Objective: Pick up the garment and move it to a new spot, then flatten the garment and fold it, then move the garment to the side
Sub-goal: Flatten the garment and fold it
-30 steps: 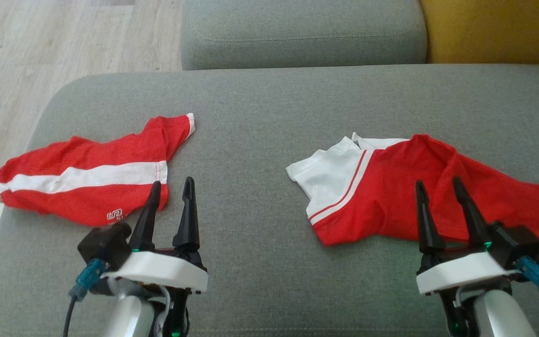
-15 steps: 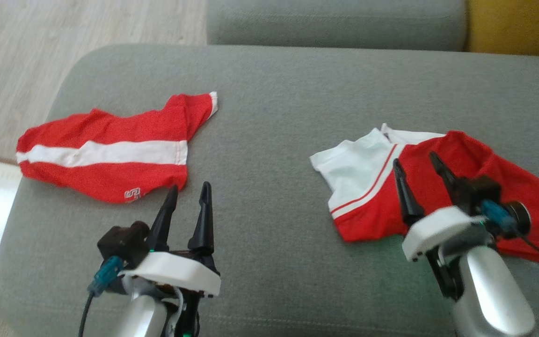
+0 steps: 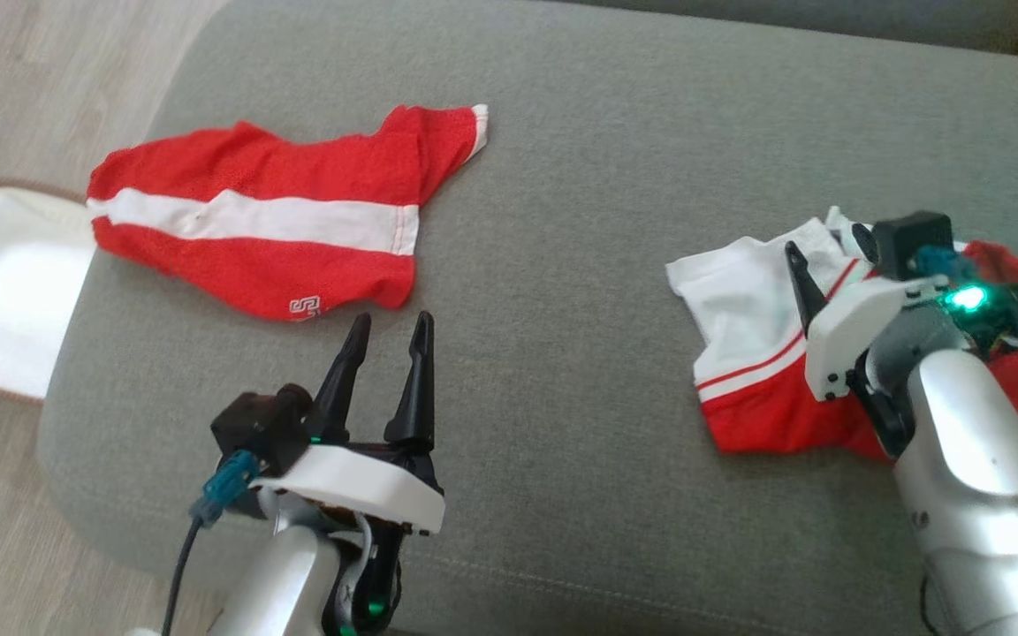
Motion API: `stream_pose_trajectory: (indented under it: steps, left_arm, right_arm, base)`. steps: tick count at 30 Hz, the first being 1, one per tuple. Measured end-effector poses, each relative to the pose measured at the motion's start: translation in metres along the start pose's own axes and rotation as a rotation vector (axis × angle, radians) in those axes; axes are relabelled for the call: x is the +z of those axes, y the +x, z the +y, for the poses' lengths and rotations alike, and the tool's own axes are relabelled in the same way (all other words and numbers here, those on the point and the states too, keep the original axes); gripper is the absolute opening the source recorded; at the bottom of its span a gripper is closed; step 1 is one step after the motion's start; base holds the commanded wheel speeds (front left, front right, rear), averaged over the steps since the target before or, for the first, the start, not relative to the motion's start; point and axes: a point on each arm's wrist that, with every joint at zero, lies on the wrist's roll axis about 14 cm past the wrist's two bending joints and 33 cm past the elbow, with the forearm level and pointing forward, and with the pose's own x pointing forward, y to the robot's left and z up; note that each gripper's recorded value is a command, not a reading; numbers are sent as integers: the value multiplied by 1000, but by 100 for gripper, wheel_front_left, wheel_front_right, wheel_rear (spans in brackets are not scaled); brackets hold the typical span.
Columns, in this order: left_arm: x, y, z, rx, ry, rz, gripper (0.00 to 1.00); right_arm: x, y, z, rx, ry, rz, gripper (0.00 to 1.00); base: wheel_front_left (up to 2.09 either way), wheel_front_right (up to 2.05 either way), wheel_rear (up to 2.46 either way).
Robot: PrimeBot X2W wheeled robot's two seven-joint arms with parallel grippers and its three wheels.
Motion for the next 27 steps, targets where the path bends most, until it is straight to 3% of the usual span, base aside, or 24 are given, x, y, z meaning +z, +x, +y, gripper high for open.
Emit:
stream_pose_trajectory:
  steps: [6, 7, 8, 9, 18, 27]
  left_arm:
    - [-4, 1, 7, 22, 3, 12, 100]
    - [-4, 2, 7, 22, 4, 12, 100]
    - [-4, 2, 7, 20, 4, 12, 100]
    - [-3, 3, 6, 17, 4, 11, 100]
    - [-3, 11, 0, -6, 4, 8, 100]
    - [3, 12, -2, -12, 7, -6, 100]
  right_arm:
    - [-18, 14, 11, 64, -36, 108, 100]
    - [-21, 14, 10, 66, -30, 121, 87]
    - [-23, 15, 10, 68, -15, 132, 10]
    - [-22, 15, 11, 73, 2, 134, 0]
    - [-7, 17, 6, 91, 70, 110, 0]
    - [52, 20, -10, 58, 102, -131, 0]
  base:
    - [0, 0, 0]
    - [0, 0, 0]
    - [0, 0, 0]
    - [0, 0, 0]
    - [0, 0, 0]
    - [0, 0, 0]
